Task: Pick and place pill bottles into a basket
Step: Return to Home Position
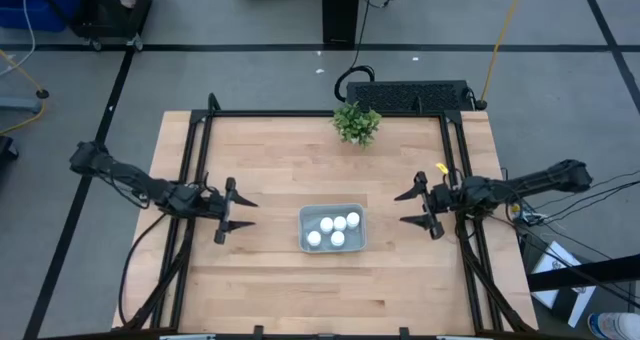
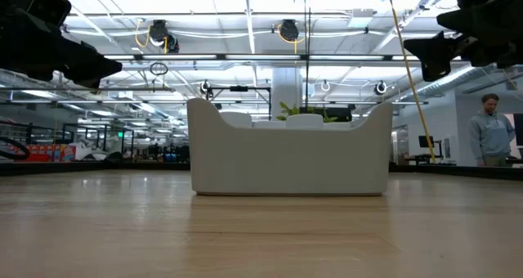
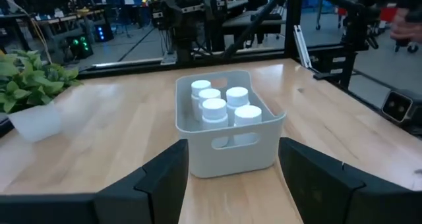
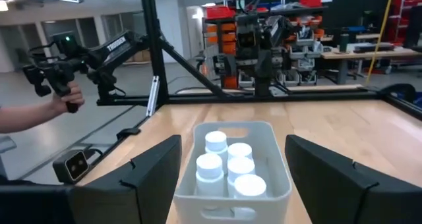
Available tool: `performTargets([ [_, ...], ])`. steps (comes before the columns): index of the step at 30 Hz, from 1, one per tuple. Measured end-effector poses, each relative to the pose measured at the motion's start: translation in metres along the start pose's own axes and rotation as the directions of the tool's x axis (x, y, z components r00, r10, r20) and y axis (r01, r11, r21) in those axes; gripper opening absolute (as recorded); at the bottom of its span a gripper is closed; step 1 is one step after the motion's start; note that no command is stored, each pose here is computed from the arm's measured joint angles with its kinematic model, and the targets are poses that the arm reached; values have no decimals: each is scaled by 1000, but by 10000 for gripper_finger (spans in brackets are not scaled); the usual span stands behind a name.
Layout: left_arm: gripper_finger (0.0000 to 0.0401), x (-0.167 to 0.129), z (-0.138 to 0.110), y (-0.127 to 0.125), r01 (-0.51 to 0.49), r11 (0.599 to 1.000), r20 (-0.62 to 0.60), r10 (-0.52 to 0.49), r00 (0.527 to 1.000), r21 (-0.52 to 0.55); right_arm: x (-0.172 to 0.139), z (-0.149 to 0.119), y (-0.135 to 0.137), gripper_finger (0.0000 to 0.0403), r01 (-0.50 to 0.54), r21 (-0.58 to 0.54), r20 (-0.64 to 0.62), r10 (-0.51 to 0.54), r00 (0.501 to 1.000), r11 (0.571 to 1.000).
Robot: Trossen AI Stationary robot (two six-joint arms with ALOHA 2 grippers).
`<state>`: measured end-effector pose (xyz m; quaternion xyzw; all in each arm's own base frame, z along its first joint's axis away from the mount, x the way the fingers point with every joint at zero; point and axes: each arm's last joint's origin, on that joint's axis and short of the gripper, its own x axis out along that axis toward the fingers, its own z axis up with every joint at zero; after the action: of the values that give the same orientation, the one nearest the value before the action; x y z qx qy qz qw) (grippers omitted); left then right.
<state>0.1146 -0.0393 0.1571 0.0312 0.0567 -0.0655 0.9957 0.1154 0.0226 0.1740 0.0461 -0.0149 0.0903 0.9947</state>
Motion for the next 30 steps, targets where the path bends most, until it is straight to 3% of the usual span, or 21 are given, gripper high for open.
performTargets([
  [6, 241, -10, 6, 3, -2, 1000, 72, 3, 997, -5, -10, -1, -4, 263, 19, 15, -10, -19, 1000, 1000],
  [17, 241, -21, 8, 6, -3, 1000, 69, 3, 998, 0, -21, -3, -11, 263, 57, 19, -16, -57, 998, 998],
  [22, 241, -22, 9, 6, -8, 1000, 62, 7, 998, 7, -22, -2, -12, 263, -8, -13, -14, 8, 1000, 1000],
  [30, 241, -22, 9, 6, -18, 999, 59, 16, 998, 33, -22, -3, -17, 263, 69, -11, -16, -69, 997, 998],
])
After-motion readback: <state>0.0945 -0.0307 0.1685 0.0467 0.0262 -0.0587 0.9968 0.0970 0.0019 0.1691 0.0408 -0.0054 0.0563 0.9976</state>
